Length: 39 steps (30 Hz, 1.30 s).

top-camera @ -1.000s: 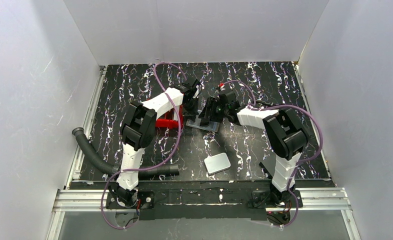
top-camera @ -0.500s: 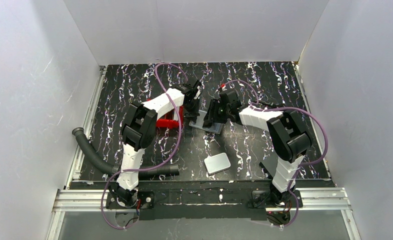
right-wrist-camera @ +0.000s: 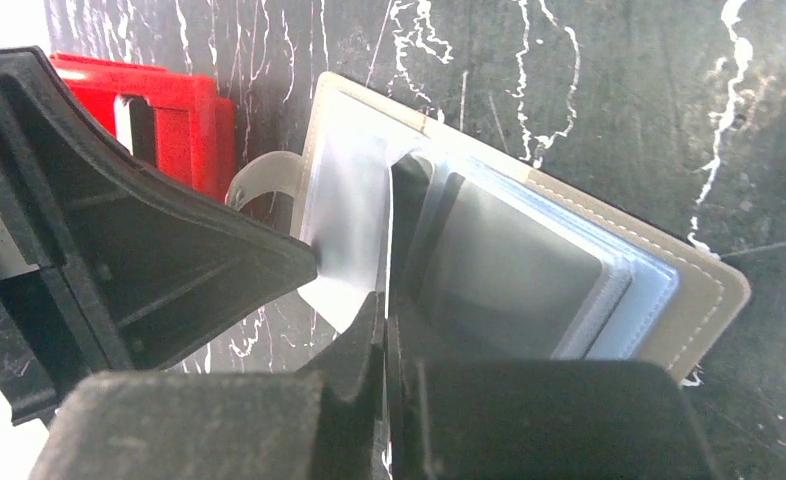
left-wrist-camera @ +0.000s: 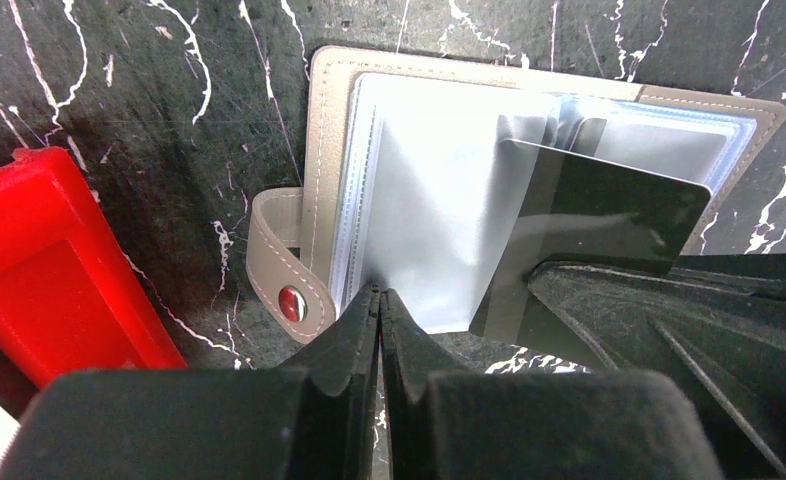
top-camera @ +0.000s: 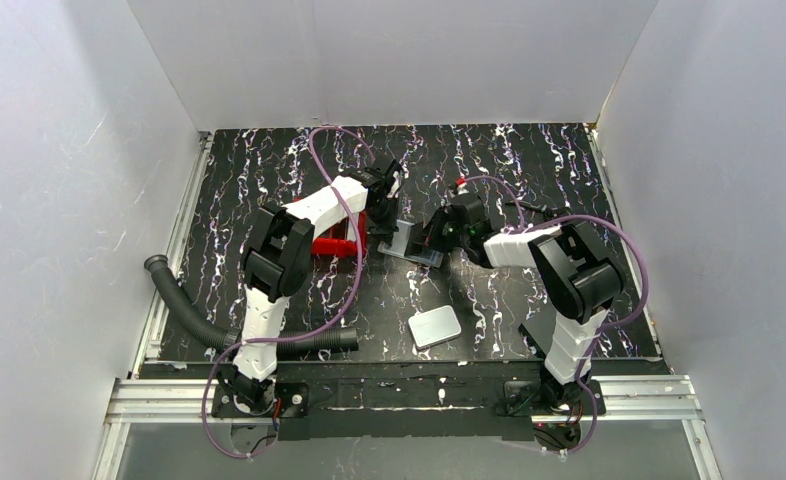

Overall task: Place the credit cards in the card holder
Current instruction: Insert the credit card into the card holder.

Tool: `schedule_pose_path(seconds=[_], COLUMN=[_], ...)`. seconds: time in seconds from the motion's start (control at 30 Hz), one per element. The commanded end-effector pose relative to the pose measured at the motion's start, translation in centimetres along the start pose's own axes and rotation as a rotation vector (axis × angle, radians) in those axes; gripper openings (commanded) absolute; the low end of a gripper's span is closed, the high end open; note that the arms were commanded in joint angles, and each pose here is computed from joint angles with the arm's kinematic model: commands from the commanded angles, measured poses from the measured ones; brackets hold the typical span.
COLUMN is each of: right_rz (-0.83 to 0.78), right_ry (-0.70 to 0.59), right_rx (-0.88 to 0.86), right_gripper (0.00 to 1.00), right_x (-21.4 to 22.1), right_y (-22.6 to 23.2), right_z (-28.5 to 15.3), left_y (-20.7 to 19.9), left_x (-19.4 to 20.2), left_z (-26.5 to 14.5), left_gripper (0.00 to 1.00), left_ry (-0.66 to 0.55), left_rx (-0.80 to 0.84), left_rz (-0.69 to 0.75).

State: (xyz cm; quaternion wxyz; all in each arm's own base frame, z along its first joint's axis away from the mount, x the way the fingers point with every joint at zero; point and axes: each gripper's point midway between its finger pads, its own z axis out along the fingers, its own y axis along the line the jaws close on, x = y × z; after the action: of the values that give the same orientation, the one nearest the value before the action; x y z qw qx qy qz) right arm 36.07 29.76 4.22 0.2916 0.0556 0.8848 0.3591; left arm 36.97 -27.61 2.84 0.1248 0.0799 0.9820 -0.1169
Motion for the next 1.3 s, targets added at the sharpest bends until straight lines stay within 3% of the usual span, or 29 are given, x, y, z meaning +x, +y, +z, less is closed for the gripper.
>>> schedule_pose_path(seconds=[0.0, 0.67, 0.93, 1.03, 1.27], right_rz=[0.079, 0.218, 0.172, 0.150, 0.021], right_ry=[-0.077, -0.090, -0.171, -0.188, -0.133], right_rx=[-0.027, -0.094, -0.065, -0.041, 0.166], right_gripper=[0.02, 0.01, 0.01, 0.08, 0.41], right_x=[-0.3, -0.6, -0.4, -0.4, -0.6], right_y=[-0.7, -2.4, -2.3, -2.6, -4.6], right_z=[0.0, 0.8, 0.8, 0.8, -1.2], left_y=[0.3, 0.3, 0.0, -0.1, 0.0], left_x=[1.3, 1.7, 1.5, 1.6, 1.8], left_z=[-0.7, -0.7, -1.1, -0.9, -0.9], left_gripper=[0.01, 0.01, 0.01, 0.01, 0.01], left_ry=[0.033, 0.035, 0.030, 0.032, 0.030], left_rx=[-0.007, 0.000, 0.014, 0.022, 0.022], left_rz=[-0.006, -0.008, -0.017, -0.021, -0.017])
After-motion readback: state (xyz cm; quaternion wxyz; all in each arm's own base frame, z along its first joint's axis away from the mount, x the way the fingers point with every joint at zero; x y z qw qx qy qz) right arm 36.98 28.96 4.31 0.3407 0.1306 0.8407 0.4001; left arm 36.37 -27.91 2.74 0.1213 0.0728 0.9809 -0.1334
